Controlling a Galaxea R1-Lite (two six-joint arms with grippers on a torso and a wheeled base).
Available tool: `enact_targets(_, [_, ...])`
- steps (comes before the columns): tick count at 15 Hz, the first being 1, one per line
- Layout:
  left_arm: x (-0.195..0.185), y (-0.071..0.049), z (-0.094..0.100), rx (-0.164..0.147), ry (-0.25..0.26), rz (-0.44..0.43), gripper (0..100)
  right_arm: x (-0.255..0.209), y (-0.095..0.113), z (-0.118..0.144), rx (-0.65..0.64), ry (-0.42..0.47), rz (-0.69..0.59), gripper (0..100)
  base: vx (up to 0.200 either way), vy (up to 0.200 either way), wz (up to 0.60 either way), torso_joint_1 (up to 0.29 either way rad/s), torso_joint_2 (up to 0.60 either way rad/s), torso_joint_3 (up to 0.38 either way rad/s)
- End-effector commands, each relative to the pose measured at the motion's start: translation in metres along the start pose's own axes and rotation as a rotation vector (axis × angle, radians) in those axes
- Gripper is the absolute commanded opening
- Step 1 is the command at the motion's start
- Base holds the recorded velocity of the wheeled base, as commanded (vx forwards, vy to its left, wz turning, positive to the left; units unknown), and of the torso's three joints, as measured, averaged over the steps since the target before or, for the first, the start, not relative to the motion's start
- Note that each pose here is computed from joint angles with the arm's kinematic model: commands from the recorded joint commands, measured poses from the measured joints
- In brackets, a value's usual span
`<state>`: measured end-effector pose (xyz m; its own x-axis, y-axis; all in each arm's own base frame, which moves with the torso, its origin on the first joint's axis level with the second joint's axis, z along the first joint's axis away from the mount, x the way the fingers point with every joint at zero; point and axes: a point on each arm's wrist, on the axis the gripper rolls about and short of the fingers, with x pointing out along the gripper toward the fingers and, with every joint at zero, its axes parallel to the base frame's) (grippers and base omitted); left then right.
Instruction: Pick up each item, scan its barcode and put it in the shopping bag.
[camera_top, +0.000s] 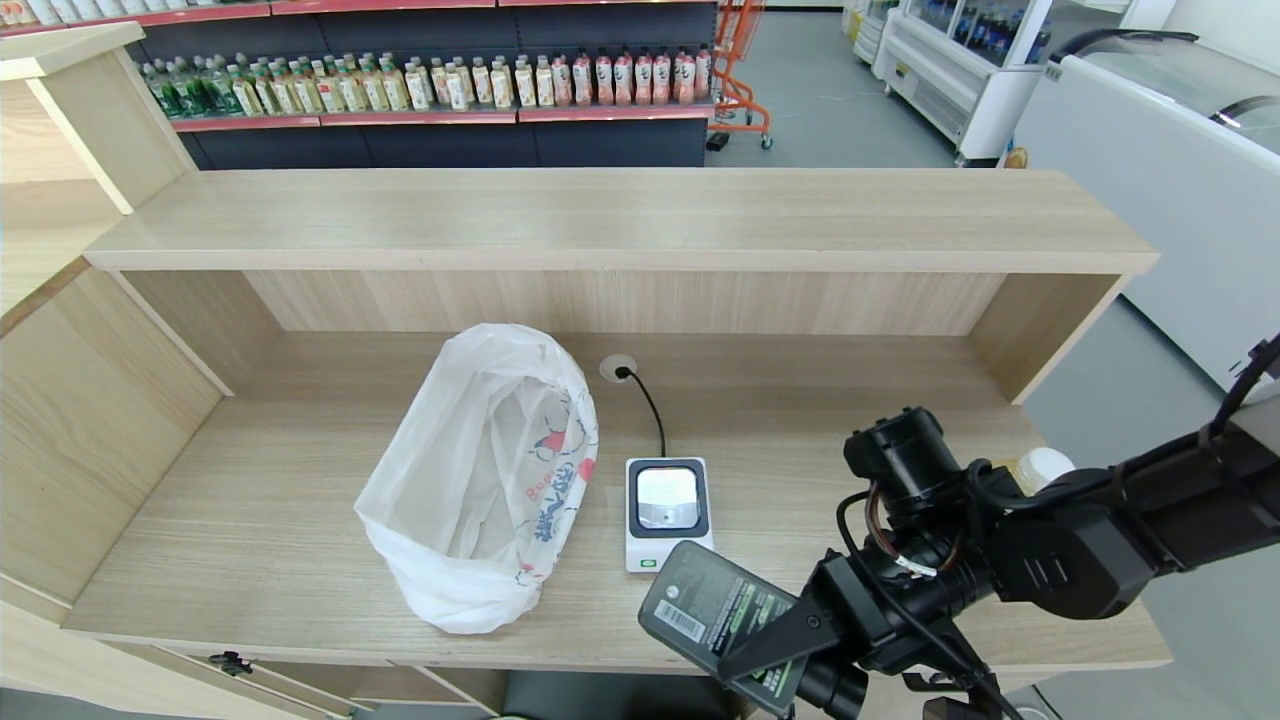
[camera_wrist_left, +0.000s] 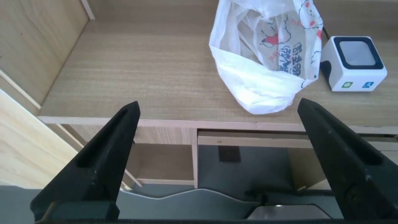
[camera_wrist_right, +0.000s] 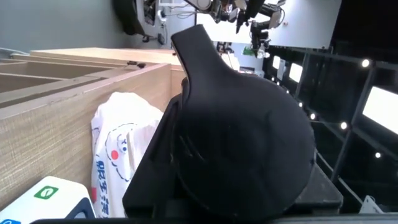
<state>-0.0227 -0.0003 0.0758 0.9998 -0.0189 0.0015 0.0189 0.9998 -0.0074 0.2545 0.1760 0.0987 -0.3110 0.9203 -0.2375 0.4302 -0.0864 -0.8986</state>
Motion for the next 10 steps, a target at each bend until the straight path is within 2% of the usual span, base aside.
enact_targets(1, [0.000,0.000,0.000,0.000,0.000,0.001,100,0.005,0.006,-0.001,-0.066,-0.014,-0.006,0,0.000,0.000,0.00,0.000,0.00,0.000])
enact_targets(10, [0.000,0.000,0.000,0.000,0.000,-0.001,100,0.016,0.014,-0.004,-0.049,-0.048,-0.030,0,0.000,0.000,0.00,0.000,0.00,0.000])
